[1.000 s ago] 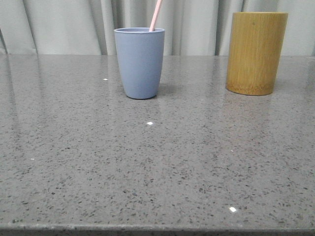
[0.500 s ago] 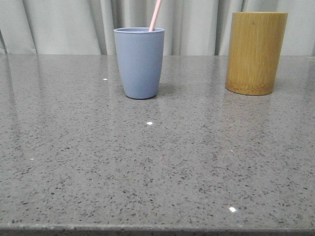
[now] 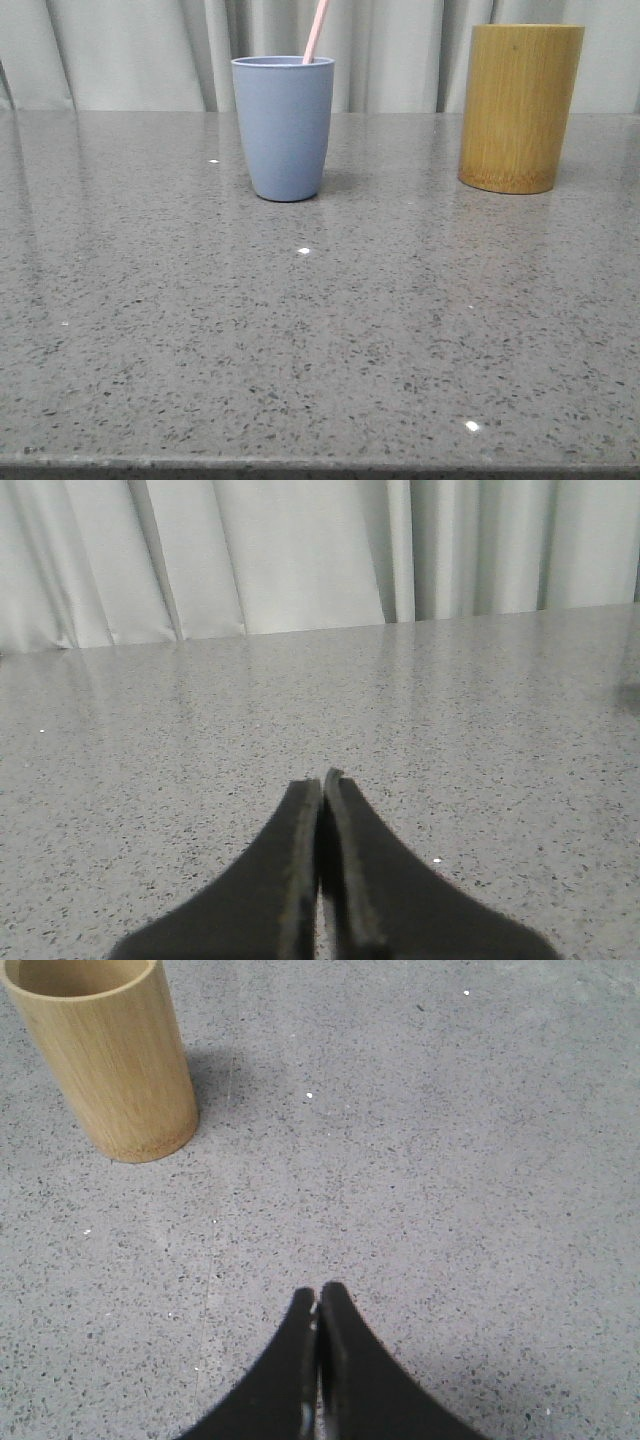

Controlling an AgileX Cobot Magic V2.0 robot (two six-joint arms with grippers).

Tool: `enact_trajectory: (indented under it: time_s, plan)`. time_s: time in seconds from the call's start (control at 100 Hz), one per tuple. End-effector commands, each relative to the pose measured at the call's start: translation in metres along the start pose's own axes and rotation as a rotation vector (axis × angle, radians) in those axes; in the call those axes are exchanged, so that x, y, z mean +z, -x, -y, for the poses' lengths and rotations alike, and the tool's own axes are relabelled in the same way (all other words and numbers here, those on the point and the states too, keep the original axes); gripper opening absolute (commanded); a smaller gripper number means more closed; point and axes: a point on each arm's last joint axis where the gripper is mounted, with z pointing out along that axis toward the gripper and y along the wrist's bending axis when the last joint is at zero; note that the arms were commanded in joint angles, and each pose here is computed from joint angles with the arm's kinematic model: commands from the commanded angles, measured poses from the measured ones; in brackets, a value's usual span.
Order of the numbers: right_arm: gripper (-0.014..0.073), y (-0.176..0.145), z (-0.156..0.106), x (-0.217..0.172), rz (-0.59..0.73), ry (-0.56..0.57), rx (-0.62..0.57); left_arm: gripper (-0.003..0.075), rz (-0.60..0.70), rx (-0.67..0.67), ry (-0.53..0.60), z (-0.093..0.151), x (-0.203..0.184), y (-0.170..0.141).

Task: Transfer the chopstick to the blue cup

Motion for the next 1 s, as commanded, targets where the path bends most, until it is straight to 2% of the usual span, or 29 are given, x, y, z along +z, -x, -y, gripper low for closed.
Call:
enact_trajectory:
  time_s: [0.0,0.14,0.3,0.39,0.48,0.77,0.99]
  plan:
    - [-0.0068,0.012,0.001,-0.006,0.086,-0.006,-0.023,-0.0019,0.108,-0.008,0.005,0.000,-0.003,0.006]
    - [-0.0068,0.014,0.001,-0.007,0.132,0.004,-0.033,-0.0019,0.108,-0.008,0.005,0.000,-0.003,0.006]
    - [-0.0068,0.013,-0.005,-0.008,0.391,0.088,-0.118,-0.0019,0.108,-0.008,0.005,0.000,-0.003,0.006]
    - [-0.0068,0.001,-0.009,-0.010,0.532,0.150,-0.177,-0.0019,0.108,-0.008,0.005,0.000,-0.003,0.006]
    - [-0.0068,-0.018,-0.009,-0.010,0.608,0.185,-0.194,-0.0019,0.108,-0.008,0.005,0.000,-0.003,0.006]
    - [-0.0068,-0.077,0.007,-0.005,0.630,0.099,-0.072,-0.0019,0.108,-0.008,0.005,0.000,-0.003,0.006]
    - [-0.0068,-0.101,0.009,0.000,0.638,0.118,-0.008,-0.0019,0.108,-0.008,0.005,0.000,-0.003,0.006]
